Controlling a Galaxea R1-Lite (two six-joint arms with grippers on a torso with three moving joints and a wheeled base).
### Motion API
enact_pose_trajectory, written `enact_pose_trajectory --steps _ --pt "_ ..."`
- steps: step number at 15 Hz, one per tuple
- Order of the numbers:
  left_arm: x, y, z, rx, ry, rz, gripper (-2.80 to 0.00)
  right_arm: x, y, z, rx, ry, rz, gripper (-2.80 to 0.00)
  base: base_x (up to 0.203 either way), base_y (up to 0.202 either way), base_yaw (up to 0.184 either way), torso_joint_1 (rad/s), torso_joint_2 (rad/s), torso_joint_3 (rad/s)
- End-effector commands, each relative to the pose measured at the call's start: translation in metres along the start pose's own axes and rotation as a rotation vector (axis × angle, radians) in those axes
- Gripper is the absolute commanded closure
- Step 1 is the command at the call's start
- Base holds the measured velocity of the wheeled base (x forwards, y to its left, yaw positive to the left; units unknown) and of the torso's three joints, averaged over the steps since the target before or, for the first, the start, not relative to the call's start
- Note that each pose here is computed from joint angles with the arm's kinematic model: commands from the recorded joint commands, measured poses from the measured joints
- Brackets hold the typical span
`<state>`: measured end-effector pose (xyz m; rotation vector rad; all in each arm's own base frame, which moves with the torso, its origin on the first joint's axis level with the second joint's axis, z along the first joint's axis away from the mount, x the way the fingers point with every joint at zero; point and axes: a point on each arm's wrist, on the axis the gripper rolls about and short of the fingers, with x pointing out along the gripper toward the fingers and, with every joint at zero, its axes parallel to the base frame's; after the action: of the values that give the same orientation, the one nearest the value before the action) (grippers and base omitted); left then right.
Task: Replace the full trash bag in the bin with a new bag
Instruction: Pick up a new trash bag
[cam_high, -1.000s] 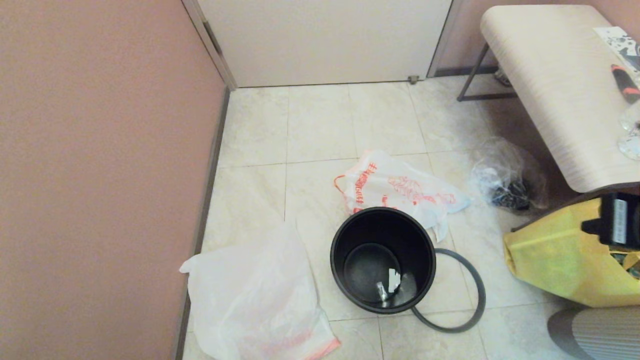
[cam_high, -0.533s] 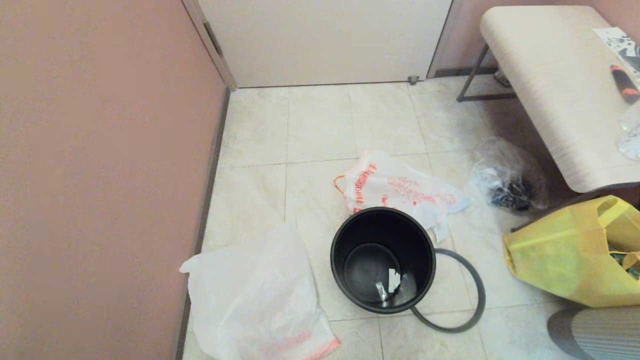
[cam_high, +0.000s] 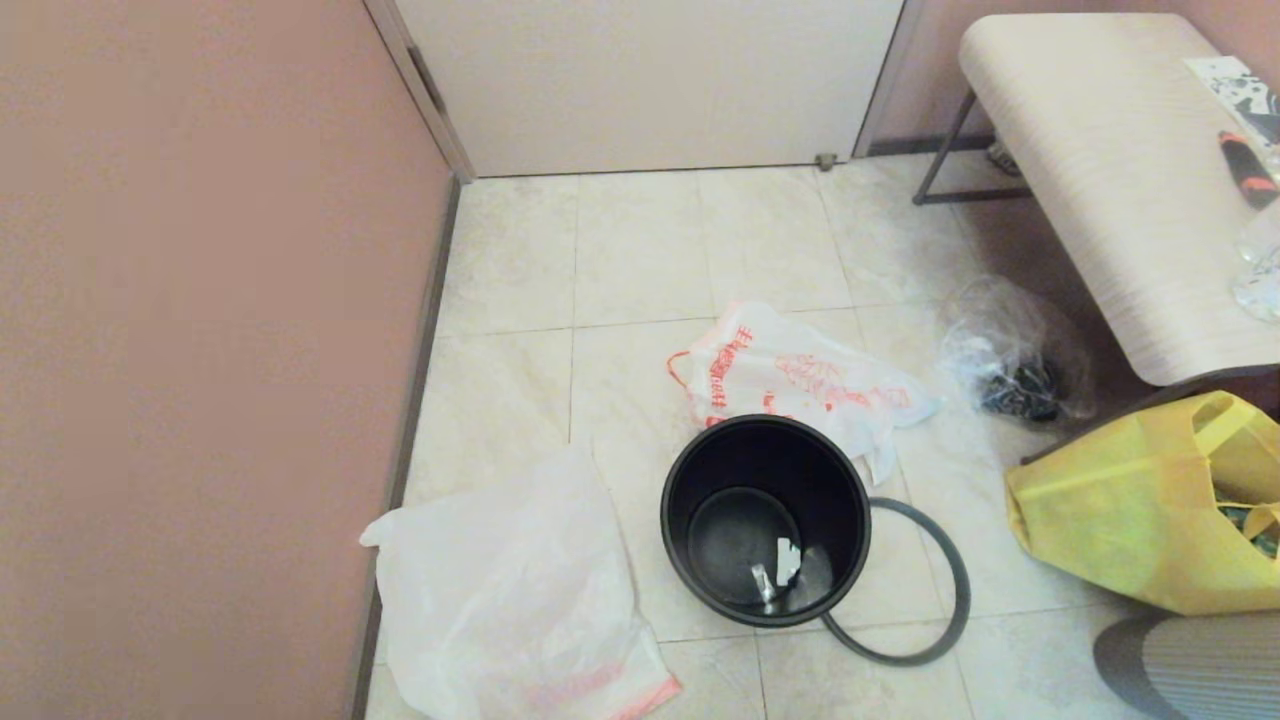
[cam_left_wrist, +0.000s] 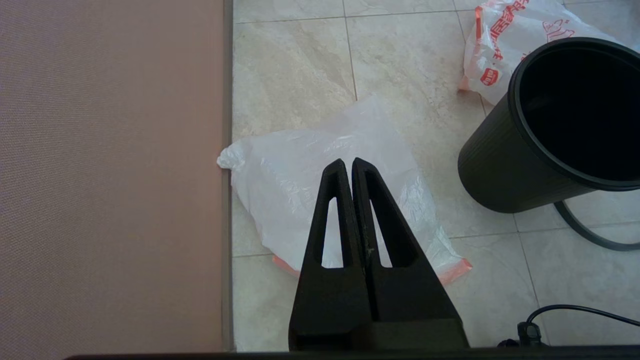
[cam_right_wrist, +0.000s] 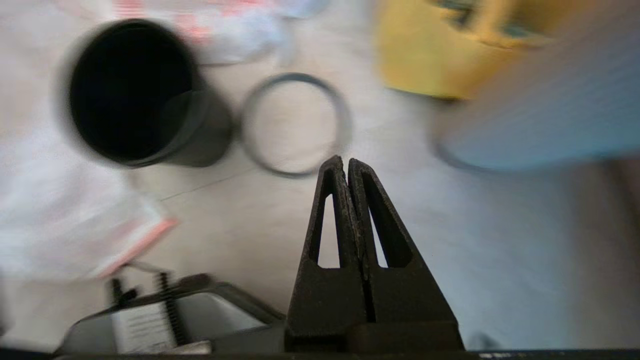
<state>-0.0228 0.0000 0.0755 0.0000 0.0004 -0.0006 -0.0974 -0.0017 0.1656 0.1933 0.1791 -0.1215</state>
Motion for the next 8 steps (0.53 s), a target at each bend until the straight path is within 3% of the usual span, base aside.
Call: enact_pose_trajectory --steps 1,4,8 --pt "0.000 0.000 0.000 0.000 0.000 0.001 0.00 0.009 -0.002 -0.017 -0.001 -0.051 0.035 0.00 0.000 0.000 0.000 0.000 0.00 0.000" --pt "0.000 0.000 0.000 0.000 0.000 0.001 0.00 0.050 -0.001 -0.034 -0.026 -0.155 0.071 0.00 0.000 0.000 0.000 0.000 0.00 0.000" --pt "0.000 0.000 0.000 0.000 0.000 0.001 0.00 0.081 -0.004 -0.068 -0.092 -0.112 0.080 0.00 0.000 0.000 0.000 0.000 0.00 0.000"
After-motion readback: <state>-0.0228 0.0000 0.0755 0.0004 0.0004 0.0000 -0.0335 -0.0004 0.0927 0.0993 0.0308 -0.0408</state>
